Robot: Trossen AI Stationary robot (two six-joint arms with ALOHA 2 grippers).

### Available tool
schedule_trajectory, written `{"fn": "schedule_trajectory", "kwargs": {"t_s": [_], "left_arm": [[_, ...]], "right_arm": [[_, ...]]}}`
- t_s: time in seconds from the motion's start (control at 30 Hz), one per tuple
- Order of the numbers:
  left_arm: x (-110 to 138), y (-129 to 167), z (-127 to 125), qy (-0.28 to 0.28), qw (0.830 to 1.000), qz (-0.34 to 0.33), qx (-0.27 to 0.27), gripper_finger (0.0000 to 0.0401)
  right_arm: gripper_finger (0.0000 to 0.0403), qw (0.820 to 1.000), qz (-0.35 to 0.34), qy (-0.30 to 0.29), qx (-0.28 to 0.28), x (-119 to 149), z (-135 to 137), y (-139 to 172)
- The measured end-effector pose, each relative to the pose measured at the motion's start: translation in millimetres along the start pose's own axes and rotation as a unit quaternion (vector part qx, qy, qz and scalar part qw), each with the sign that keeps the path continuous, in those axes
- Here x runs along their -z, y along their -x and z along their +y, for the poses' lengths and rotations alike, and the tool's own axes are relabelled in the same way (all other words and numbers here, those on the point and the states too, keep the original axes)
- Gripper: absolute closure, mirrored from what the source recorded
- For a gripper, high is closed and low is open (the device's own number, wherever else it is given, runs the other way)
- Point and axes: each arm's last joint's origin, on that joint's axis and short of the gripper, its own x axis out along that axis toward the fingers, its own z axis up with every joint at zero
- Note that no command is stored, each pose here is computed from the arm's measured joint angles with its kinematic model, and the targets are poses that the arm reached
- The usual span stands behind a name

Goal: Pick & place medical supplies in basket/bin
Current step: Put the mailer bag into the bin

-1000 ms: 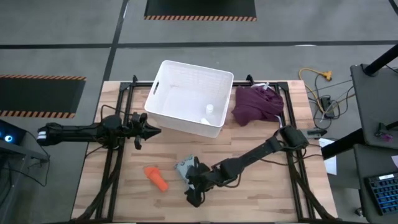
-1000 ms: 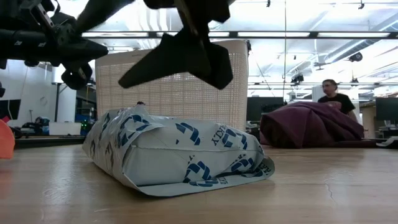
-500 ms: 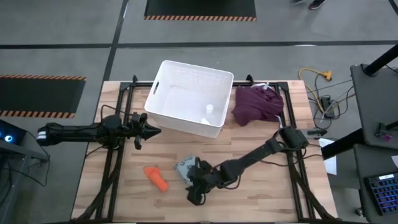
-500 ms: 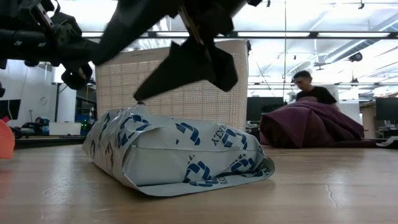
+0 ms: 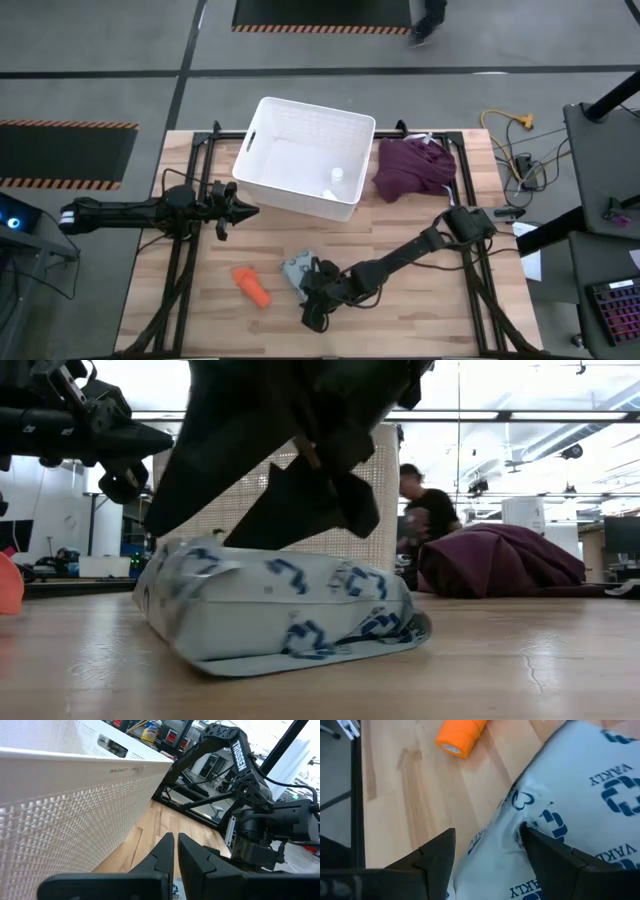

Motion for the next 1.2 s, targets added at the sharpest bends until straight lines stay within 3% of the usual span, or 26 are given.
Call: {"fn": "schedule_trajectory", "kwargs": {"t_s": [0.27,0.43,0.77,0.97,1.2], "left_arm": [[0.0,0.0,0.0,0.000,1.000,0.000,0.000,0.0395],[0.0,0.0,0.0,0.000,1.000,0.000,0.000,0.0395],[0.0,0.0,0.0,0.000,1.000,0.000,0.000,0.0395],[0.0,0.0,0.0,0.000,1.000,0.000,0.000,0.0395],[0.0,0.0,0.0,0.000,1.000,0.000,0.000,0.0395]], "right_arm": [[0.0182,0.999,0.042,0.006,0.017,9.4,-6.3,-7.8],[0.0236,0.995,0.096,0.016,0.037,16.1,-12.9,-5.5],[0.0350,0.985,0.173,0.010,0.011,18.9,-17.9,-2.7],[0.0389,0.979,0.202,0.024,-0.005,18.1,-19.4,0.3],[0.0396,0.982,0.187,0.038,-0.006,5.1,-19.1,19.2]]}}
